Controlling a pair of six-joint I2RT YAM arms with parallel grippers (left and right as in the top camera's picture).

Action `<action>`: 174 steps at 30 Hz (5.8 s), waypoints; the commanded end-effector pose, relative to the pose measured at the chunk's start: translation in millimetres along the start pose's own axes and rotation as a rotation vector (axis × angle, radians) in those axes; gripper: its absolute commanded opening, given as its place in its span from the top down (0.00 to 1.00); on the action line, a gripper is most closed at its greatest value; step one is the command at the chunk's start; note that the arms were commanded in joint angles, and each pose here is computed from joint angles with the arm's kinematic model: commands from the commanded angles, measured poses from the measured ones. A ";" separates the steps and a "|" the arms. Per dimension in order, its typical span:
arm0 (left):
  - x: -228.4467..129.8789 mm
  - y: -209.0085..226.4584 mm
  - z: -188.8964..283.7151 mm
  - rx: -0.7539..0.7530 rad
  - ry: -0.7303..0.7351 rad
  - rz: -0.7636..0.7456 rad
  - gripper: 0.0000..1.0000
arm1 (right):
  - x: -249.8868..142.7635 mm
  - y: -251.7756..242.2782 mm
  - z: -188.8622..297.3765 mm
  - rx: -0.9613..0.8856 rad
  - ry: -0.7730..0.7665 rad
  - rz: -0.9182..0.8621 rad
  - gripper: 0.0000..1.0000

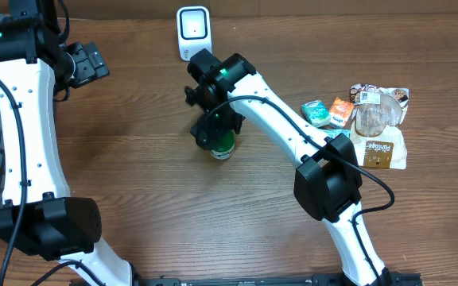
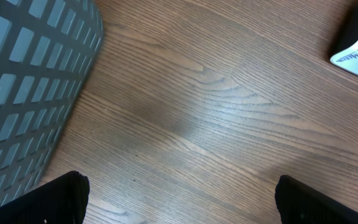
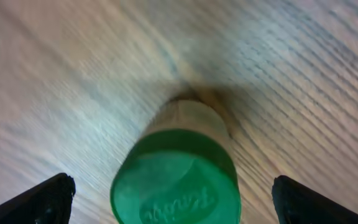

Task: Scan the item barcode
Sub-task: 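Lift the green-lidded jar with the right gripper up to the scanner, then hold the jar label in front of the scanner window with the right gripper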

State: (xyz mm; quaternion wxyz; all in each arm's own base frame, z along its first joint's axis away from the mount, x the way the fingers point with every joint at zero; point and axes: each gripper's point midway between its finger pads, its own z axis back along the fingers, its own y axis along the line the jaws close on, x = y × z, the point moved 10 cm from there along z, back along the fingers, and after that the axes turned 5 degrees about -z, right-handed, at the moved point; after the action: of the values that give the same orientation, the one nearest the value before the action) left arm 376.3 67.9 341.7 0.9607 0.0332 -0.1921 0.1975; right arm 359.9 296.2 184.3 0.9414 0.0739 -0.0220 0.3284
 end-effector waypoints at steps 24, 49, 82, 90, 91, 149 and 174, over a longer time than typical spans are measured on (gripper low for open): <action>0.6 -2.6 -1.8 0.003 0.002 -0.010 0.01 | -7.8 -3.9 -16.3 -0.042 0.036 -0.007 0.07; 0.6 -2.6 -1.8 0.003 0.002 -0.010 0.00 | -1.3 -0.5 4.0 0.054 -0.004 -0.048 0.53; 0.5 -2.6 -1.9 0.003 0.002 -0.010 0.00 | -34.0 -64.4 248.8 0.994 -0.574 -0.038 0.72; 0.5 -2.6 -1.9 0.003 0.002 -0.010 0.01 | -43.5 -70.8 264.6 1.008 -0.578 -0.121 0.72; 0.5 -2.6 -1.9 0.003 0.002 -0.010 0.00 | -43.5 -70.8 264.6 1.008 -0.578 -0.121 0.72; 0.6 -2.6 -1.8 0.003 0.002 -0.010 0.00 | 154.7 -111.1 35.3 -0.860 -1.227 0.520 0.73; 0.6 -2.6 -1.8 0.003 0.002 -0.010 0.00 | 160.1 -108.1 -7.4 -1.073 -1.072 0.824 0.67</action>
State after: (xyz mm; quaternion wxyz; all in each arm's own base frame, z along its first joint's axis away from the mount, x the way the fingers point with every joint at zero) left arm 376.3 67.9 341.7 0.9607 0.0332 -0.1921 0.1975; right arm 555.4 306.6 165.2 0.5387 -0.2420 -0.6341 0.4991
